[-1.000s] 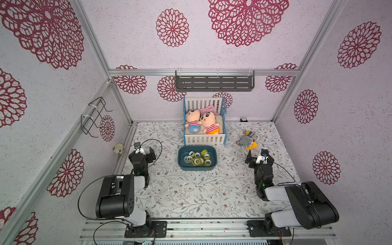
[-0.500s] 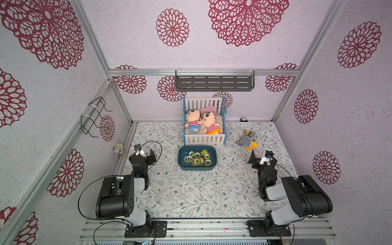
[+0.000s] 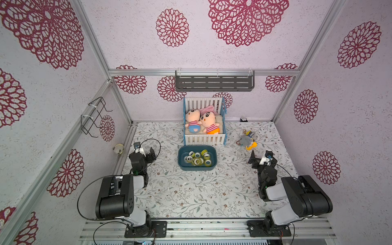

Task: Put the transparent tape into the storage box
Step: Reset both arms

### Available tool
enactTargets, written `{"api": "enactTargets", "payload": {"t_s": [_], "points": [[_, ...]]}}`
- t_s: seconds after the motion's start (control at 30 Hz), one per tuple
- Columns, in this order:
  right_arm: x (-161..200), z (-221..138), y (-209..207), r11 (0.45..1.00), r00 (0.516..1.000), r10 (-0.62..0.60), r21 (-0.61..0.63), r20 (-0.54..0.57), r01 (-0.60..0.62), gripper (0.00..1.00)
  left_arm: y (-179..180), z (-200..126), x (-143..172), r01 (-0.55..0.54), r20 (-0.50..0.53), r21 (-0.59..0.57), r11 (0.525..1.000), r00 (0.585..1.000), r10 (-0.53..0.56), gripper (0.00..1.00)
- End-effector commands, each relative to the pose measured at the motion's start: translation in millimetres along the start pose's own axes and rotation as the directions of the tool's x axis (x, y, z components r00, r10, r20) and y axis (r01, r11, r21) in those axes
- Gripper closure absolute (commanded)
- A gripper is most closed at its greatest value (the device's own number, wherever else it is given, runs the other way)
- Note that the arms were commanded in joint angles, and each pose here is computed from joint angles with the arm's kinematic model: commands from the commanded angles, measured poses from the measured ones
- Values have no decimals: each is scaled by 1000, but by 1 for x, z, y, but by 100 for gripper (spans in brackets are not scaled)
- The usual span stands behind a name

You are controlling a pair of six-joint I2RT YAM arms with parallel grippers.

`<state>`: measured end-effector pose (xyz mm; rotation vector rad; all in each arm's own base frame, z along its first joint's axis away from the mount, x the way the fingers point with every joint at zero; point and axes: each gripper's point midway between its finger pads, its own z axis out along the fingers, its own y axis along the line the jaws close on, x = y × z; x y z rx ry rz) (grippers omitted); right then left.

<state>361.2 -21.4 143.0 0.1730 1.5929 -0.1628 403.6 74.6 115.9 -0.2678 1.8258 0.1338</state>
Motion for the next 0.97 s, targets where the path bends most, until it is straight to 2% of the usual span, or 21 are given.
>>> {"api": "enactTargets", "payload": {"t_s": [0.0, 0.57, 0.7, 0.93], "points": [[-16, 3, 5, 999, 998, 30, -17, 57, -29, 1, 0, 1, -4, 6, 10, 4, 1000, 1000, -6, 3], [-16, 3, 5, 999, 998, 30, -17, 56, -29, 1, 0, 1, -3, 6, 8, 3, 1000, 1000, -6, 3], [-15, 6, 13, 998, 999, 5, -59, 46, -2, 1, 0, 1, -3, 5, 8, 4, 1000, 1000, -5, 3], [-16, 5, 14, 998, 999, 6, -60, 50, -3, 1, 0, 1, -3, 5, 8, 4, 1000, 1000, -5, 3]]}}
